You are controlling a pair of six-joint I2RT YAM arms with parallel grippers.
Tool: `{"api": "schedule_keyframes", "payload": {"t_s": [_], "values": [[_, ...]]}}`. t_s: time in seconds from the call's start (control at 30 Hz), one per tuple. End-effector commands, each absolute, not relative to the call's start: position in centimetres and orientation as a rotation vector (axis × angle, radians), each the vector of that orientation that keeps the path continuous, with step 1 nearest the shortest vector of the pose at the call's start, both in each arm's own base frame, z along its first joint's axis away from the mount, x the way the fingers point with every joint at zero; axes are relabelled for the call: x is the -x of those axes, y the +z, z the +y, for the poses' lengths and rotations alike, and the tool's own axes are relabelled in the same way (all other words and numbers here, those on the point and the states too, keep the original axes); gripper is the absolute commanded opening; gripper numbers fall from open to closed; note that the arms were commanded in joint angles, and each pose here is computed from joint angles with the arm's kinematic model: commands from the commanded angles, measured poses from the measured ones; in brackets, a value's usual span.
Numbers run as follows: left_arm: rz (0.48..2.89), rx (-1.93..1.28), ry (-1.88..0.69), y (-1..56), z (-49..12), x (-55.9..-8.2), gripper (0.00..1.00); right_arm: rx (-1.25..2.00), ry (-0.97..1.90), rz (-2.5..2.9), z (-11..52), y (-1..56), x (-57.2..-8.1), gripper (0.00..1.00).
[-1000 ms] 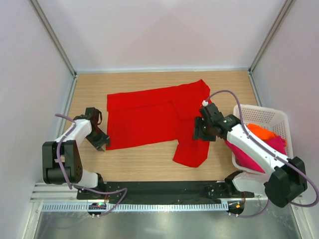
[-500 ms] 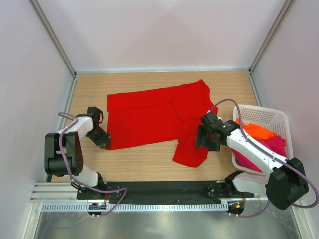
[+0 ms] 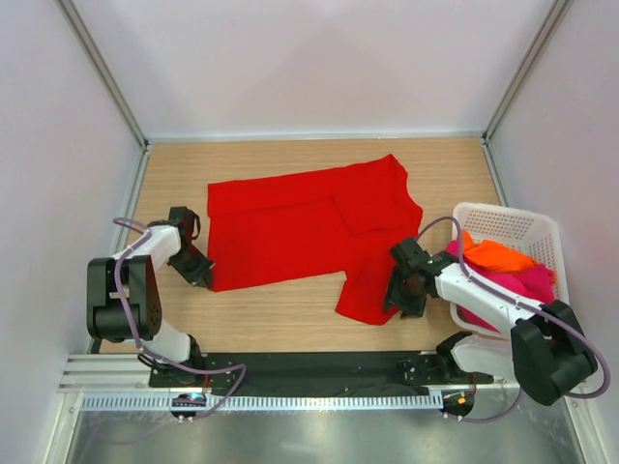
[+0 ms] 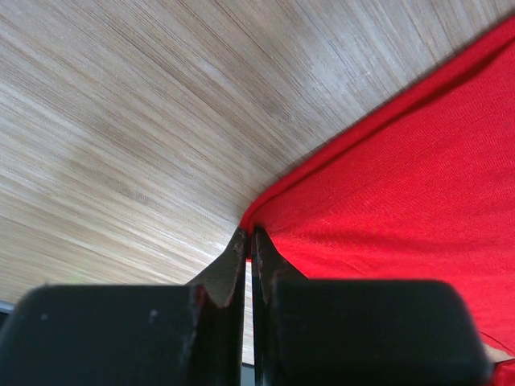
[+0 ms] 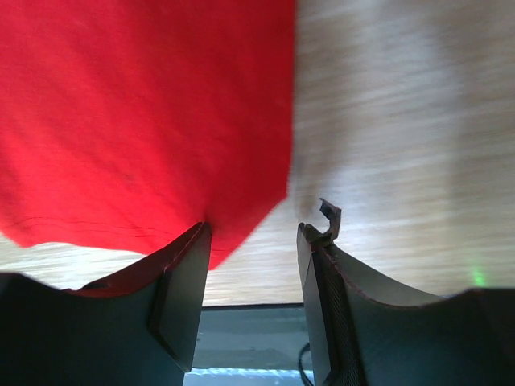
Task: Fold and stack the t-shirts
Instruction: Fold the tshirt
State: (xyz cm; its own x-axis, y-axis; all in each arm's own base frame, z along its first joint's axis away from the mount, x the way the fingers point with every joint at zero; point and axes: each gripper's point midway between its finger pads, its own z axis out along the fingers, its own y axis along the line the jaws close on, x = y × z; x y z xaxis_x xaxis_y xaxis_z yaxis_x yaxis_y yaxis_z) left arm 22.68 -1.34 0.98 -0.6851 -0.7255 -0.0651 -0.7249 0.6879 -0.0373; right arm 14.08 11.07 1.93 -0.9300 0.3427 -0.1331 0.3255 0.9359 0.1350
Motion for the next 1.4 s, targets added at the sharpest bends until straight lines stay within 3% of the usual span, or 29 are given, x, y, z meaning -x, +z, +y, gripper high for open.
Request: {"api": "schedule_keyframes", "payload": {"t_s": [0.0,0.13,0.2,0.37,0.5,0.57,0.6,0.63,0.67,0.77,1.07,1.2,1.23,1.37], "values": [[2.835,1.195,0.019,-0.5,-1.1,-22.4,0.0,-0.551,0.314,2.875,13.1,2.2,-15.8,0.54],[2.835,1.18,-0.011,0.1,-1.4,-22.7,0.0,-0.61,0.389,2.845,14.0,1.8,-16.4,0.48],[2.83,1.175,-0.023,0.4,-1.4,-22.8,0.0,-0.634,0.407,2.813,14.3,2.4,-17.1,0.32],[2.816,1.167,-0.026,0.9,-1.4,-22.8,0.0,-0.663,0.487,2.735,15.8,4.8,-19.8,0.07],[2.798,1.164,-0.05,1.3,-1.5,-23.1,0.0,-0.63,0.543,2.707,18.3,7.3,-23.8,0.04],[2.797,1.151,-0.052,1.5,-1.4,-23.4,0.0,-0.59,0.591,2.7,20.3,8.0,-26.7,0.15],[2.8,1.145,-0.054,1.6,-1.5,-23.5,0.0,-0.569,0.6,2.711,20.9,8.0,-27.5,0.24],[2.806,1.142,-0.049,1.6,-1.4,-23.5,0.0,-0.547,0.602,2.735,21.4,8.2,-27.9,0.41],[2.807,1.135,-0.05,1.7,-1.4,-23.7,0.0,-0.504,0.581,2.743,22.0,8.5,-29.4,0.45],[2.805,1.112,-0.056,2.0,-1.4,-24.2,0.0,-0.445,0.515,2.771,21.3,9.1,-29.4,0.51],[2.822,1.091,-0.048,1.9,-1.3,-23.6,0.0,-0.4,0.462,2.742,18.1,8.7,-25.1,0.49],[2.847,1.077,-0.094,1.8,-1.9,-23.2,0.0,-0.446,0.527,2.757,19.1,8.4,-25.1,0.63],[2.849,1.073,-0.096,1.8,-2.0,-23.2,0.0,-0.473,0.507,2.766,19.0,8.0,-25.3,0.73],[2.85,1.07,-0.103,1.9,-2.0,-23.3,0.0,-0.505,0.411,2.785,19.2,7.8,-26.8,0.78]]}}
